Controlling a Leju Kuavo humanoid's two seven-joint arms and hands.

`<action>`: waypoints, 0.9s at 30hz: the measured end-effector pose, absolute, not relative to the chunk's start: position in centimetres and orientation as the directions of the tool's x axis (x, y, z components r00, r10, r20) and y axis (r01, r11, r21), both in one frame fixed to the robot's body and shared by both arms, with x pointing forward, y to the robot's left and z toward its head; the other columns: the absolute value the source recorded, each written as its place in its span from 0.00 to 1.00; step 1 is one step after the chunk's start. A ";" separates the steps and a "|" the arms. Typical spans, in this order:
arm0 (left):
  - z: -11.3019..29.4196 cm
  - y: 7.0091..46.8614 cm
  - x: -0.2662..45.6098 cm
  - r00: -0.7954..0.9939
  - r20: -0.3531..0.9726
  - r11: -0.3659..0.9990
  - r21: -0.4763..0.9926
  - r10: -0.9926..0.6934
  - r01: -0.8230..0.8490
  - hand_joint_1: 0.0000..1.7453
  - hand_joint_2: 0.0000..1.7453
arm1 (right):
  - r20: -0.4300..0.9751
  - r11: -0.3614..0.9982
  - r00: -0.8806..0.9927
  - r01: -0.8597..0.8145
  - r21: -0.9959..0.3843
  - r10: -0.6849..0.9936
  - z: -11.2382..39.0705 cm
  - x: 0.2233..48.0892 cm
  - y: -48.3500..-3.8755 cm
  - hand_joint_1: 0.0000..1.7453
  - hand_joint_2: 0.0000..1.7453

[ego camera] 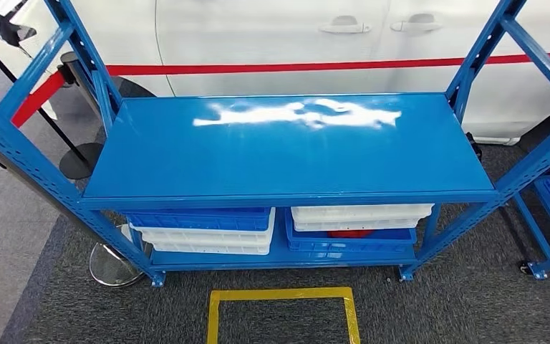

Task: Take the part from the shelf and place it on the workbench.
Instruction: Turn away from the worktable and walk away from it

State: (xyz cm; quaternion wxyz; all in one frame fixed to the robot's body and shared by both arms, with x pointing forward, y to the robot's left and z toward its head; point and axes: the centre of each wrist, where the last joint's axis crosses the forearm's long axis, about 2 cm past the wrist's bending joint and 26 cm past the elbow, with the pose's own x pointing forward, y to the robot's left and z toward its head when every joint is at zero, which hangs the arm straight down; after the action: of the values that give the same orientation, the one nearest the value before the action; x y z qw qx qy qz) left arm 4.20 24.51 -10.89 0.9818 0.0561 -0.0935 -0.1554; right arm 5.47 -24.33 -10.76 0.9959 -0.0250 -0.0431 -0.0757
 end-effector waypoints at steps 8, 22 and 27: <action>-10.8 24.5 4.6 0.931 0.173 0.943 0.139 -0.323 0.301 0.00 1.00 | 0.084 0.988 0.986 0.151 -0.044 -0.147 -10.8 5.5 -24.3 0.00 0.50; -10.8 25.3 4.9 0.936 0.215 0.957 0.149 -0.278 0.250 0.00 1.00 | 0.107 0.985 0.982 0.161 -0.066 -0.154 -11.0 4.5 -25.8 0.00 1.00; -10.9 25.8 4.5 0.945 0.222 0.967 0.142 -0.241 0.213 0.00 1.00 | 0.127 0.985 0.981 0.155 -0.073 -0.145 -11.0 4.2 -26.5 0.00 1.00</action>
State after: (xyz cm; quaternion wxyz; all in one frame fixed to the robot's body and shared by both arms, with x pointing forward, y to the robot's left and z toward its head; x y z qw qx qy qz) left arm 4.53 25.84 -10.90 0.9844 0.0582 -0.1194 -0.1154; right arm 4.18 -26.55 -11.04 0.9945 -0.0413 -0.0606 -0.0753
